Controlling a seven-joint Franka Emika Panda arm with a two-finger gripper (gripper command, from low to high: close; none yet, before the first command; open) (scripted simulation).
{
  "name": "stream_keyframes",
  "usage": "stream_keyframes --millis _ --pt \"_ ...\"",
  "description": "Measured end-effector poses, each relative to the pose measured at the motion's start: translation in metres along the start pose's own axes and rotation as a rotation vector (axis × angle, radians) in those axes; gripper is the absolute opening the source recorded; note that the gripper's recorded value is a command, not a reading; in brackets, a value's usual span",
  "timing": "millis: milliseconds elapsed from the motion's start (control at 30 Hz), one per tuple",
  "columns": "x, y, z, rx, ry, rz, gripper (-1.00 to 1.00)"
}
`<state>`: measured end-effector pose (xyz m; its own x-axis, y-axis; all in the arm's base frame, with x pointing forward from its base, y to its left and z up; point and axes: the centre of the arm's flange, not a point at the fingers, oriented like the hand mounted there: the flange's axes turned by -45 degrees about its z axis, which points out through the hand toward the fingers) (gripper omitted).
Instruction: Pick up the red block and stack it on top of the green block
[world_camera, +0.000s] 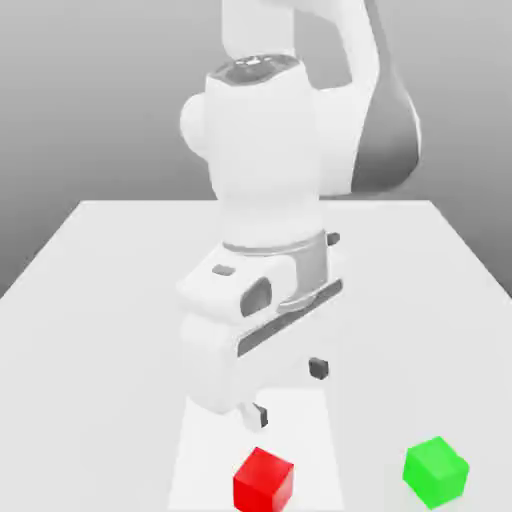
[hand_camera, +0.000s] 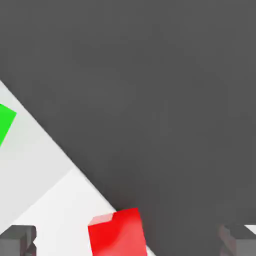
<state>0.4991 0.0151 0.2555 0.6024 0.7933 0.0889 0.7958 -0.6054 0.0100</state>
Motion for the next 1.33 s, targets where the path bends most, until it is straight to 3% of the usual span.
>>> stream_keyframes --millis 100,233,267,467,633,833,967,1000,1200,1333 --pt "-0.012 -0.003 0.042 0.011 -0.073 -0.088 0.00" --pt "-0.019 -0.004 0.095 0.013 -0.087 -0.108 0.00" --pt "-0.020 -0.005 0.105 0.014 -0.088 -0.107 -1.00" --pt "-0.021 -0.005 0.109 0.016 -0.089 -0.107 -1.00" --pt "-0.016 -0.004 0.059 0.015 -0.089 -0.108 -1.00" --pt "0.086 -0.098 0.031 0.035 -0.085 -0.382 -1.00" --pt "0.126 -0.150 0.065 0.034 -0.085 -0.515 -1.00" --pt "0.126 -0.152 0.077 0.034 -0.085 -0.520 1.00" --pt "0.126 -0.153 0.083 0.034 -0.085 -0.523 1.00" --pt "0.131 -0.154 0.044 0.033 -0.084 -0.526 1.00"
